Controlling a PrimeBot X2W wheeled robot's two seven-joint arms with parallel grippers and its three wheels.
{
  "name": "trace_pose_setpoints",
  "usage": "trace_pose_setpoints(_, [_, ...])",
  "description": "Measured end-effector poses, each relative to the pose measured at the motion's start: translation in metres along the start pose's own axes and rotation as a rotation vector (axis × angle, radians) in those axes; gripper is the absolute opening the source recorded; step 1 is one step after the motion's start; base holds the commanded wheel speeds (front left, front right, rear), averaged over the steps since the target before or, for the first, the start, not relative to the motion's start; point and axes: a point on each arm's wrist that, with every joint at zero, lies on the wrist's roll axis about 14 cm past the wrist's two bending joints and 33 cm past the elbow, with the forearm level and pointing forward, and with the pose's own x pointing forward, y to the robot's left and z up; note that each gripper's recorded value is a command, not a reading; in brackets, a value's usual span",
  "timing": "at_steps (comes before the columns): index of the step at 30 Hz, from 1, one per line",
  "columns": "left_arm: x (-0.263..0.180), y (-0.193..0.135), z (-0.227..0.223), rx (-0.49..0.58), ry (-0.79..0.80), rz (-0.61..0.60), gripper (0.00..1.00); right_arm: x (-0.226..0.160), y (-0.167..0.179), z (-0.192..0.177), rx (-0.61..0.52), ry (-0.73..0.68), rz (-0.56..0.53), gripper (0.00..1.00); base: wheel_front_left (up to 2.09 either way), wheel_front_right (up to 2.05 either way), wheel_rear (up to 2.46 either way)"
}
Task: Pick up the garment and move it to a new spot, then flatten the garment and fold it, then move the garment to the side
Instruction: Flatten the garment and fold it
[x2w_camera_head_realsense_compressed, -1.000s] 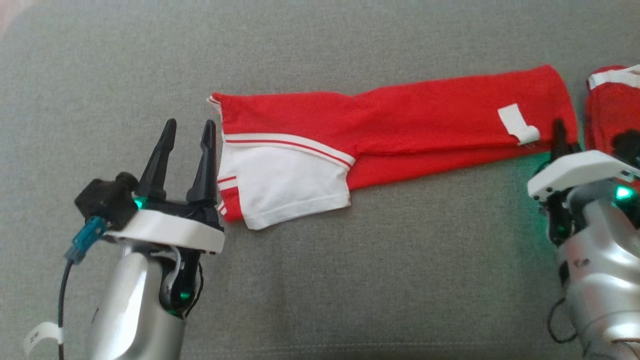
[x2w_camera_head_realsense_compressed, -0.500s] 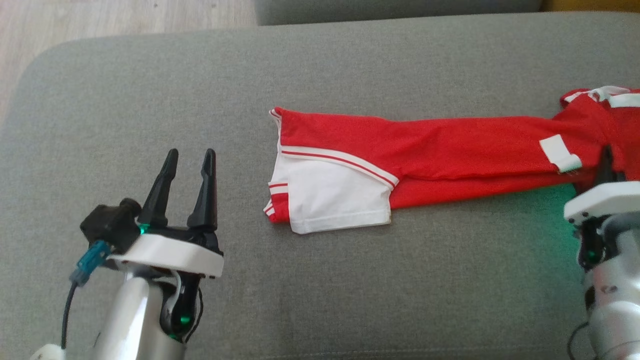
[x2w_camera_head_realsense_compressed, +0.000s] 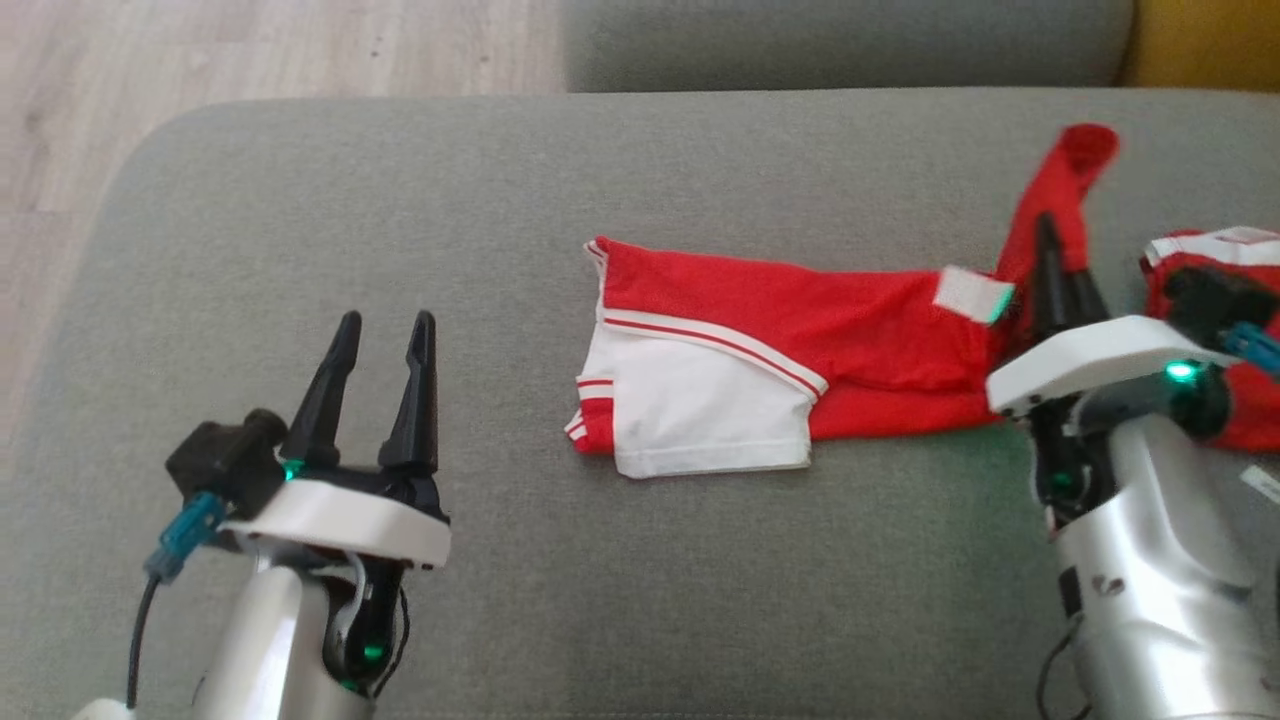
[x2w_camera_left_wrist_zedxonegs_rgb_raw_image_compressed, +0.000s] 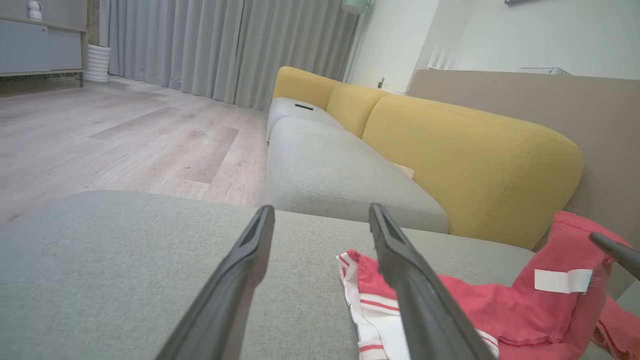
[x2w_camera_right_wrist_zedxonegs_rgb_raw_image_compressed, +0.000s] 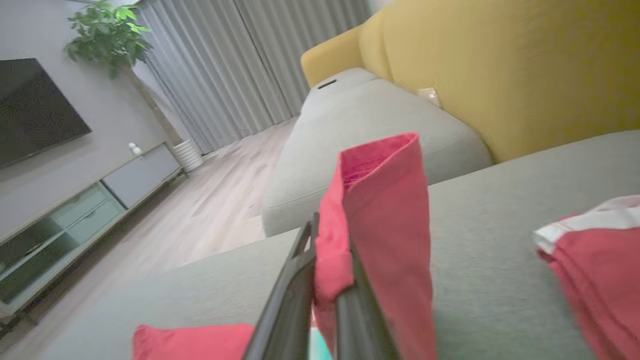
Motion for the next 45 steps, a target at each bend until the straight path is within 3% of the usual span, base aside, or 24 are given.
trace_pose_setpoints(9, [-0.021, 0.018, 0.003, -0.010, -0.001, 0.066, 1.00, -0.007, 0.106, -0.041, 0.070, 0.128, 0.298, 0.00, 0.00, 0.00, 0.00])
trace_pose_setpoints(25, [-0.040, 0.046, -0.003, -0.007, 0.025, 0.164, 1.00, -0.021, 0.176, -0.128, 0.080, 0.379, 0.495, 0.00, 0.00, 0.00, 0.00])
trace_pose_setpoints(26, [-0.041, 0.048, -0.004, -0.006, 0.027, 0.168, 1.00, -0.023, 0.177, -0.135, 0.062, 0.401, 0.503, 1.00, 0.00, 0.00, 0.00])
trace_pose_setpoints(29, [-0.041, 0.051, -0.005, -0.010, 0.030, 0.179, 1.00, -0.032, 0.184, -0.151, 0.020, 0.454, 0.543, 1.00, 0.00, 0.00, 0.00])
trace_pose_setpoints(35, [-0.039, 0.050, -0.003, -0.012, 0.023, 0.173, 1.00, -0.058, 0.220, -0.149, 0.080, 0.478, 0.661, 1.00, 0.00, 0.00, 0.00])
trace_pose_setpoints(40, [-0.033, 0.043, -0.002, -0.018, 0.018, 0.148, 1.00, -0.057, 0.217, -0.139, 0.085, 0.440, 0.653, 1.00, 0.00, 0.00, 0.00])
trace_pose_setpoints(45, [-0.023, 0.032, 0.003, -0.025, -0.003, 0.109, 1.00, -0.031, 0.198, -0.105, 0.041, 0.309, 0.591, 1.00, 0.00, 0.00, 0.00])
